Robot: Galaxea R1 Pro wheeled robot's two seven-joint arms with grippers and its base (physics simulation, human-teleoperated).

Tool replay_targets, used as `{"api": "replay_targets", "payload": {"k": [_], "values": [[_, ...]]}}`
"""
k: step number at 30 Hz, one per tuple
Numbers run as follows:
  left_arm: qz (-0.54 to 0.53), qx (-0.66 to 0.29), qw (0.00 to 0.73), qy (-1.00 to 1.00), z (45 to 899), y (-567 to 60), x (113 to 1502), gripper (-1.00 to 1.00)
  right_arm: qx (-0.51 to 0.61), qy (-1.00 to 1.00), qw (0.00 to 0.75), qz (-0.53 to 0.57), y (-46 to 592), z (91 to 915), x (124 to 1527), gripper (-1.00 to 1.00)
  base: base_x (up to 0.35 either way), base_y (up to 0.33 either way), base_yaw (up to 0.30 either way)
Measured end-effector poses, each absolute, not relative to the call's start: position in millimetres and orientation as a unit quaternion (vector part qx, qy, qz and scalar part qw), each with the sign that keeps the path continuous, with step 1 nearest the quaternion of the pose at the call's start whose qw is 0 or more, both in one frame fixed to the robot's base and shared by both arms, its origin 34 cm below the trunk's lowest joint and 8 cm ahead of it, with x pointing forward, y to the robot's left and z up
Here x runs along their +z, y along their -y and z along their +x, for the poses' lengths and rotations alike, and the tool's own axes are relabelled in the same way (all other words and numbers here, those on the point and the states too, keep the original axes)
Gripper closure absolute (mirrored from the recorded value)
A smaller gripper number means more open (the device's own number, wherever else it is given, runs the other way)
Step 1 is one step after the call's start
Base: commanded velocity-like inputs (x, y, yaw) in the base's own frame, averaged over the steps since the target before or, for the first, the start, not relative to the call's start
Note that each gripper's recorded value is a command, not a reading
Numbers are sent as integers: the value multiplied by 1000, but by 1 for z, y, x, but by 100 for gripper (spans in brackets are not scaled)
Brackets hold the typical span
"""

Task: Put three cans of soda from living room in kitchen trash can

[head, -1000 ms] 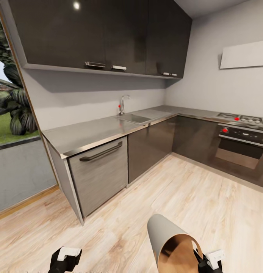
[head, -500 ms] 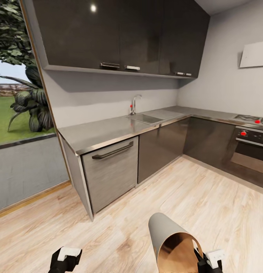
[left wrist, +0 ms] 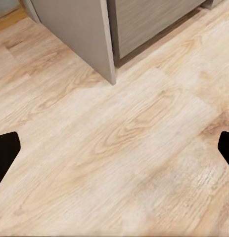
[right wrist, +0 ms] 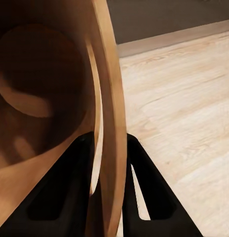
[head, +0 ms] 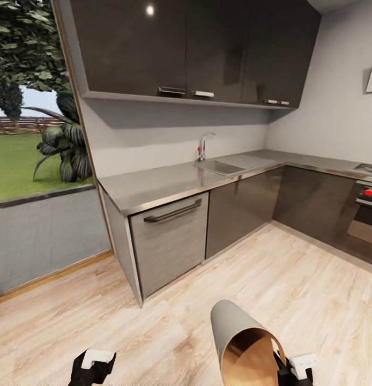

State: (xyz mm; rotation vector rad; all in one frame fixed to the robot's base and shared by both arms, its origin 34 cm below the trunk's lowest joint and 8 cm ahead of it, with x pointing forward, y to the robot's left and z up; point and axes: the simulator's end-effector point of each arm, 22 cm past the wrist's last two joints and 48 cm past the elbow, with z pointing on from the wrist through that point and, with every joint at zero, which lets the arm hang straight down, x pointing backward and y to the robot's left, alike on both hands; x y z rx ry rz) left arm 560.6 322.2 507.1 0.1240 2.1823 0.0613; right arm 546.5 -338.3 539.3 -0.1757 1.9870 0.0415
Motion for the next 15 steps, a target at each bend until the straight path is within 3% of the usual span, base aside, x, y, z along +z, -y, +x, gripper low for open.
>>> {"api": "replay_targets", "payload": {"k": [15], "values": [[51,26,459,-887,560,-322,507,-100,18,-838,541,-73,338,546,538,100,0,0,238]]}}
